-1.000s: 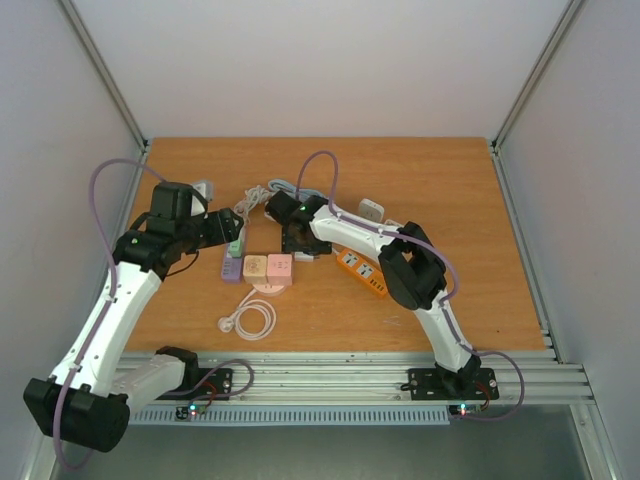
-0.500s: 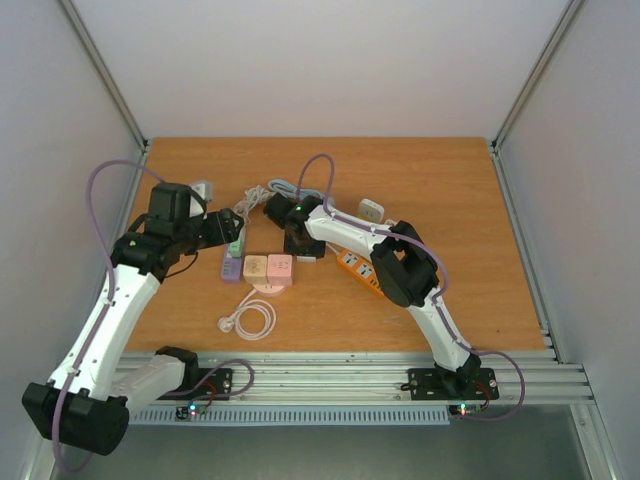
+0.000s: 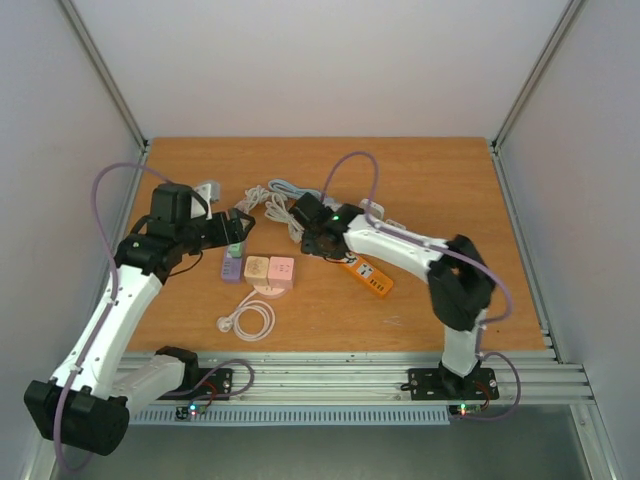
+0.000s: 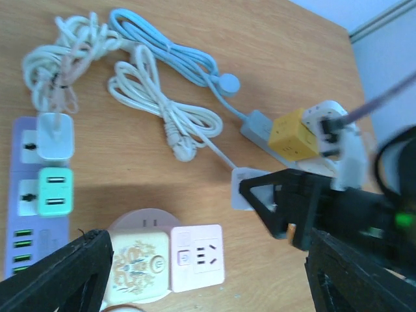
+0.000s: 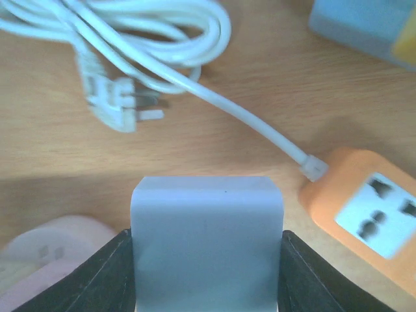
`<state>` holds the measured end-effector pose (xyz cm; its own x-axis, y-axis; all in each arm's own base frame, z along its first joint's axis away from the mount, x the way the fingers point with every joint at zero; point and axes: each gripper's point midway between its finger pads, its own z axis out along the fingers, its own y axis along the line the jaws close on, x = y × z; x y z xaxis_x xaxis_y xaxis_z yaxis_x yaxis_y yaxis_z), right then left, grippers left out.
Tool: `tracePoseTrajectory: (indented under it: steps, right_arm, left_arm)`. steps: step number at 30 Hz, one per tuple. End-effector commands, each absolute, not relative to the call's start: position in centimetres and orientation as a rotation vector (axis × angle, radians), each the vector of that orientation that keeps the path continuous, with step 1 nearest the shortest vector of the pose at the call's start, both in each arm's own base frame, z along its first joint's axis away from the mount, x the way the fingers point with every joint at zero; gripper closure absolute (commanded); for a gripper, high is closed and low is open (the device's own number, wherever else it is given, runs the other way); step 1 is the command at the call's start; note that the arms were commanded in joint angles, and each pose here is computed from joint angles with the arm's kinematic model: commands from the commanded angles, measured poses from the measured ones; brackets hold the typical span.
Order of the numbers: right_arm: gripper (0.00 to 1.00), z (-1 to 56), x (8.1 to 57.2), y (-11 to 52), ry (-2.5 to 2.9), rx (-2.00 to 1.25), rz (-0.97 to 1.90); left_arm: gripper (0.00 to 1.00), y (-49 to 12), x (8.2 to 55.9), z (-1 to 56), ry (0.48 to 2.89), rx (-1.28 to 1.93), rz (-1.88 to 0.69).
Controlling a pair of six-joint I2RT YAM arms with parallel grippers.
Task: Insert the plug
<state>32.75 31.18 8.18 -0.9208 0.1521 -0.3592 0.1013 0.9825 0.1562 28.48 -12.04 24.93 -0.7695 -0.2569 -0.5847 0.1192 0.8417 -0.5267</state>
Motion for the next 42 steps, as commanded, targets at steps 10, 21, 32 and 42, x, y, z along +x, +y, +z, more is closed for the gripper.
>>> tracePoseTrajectory:
  steps: [10,21,32,42]
  right_arm:
    - [0.5,19.9,30.7,27.8,2.405,0.511,0.712]
    - [0.5,22.5,27.7,29.3,2.386,0.654,1.096]
    - [0.5,22.9,26.6,31.5,2.406,0.669,1.309]
    - [0.49,22.7,25.8,31.8,2.45,0.632,1.326]
  left_arm:
    - [0.01,-19.5,27.3,25.8,2.136,0.149,-1.11]
    - [0.14,-24.6,25.9,25.3,1.994,0.163,-1.261]
    - [0.4,-27.6,25.8,22.7,2.051,0.134,-1.182]
    - [0.7,-27.6,26.3,22.4,2.042,0.124,-1.15]
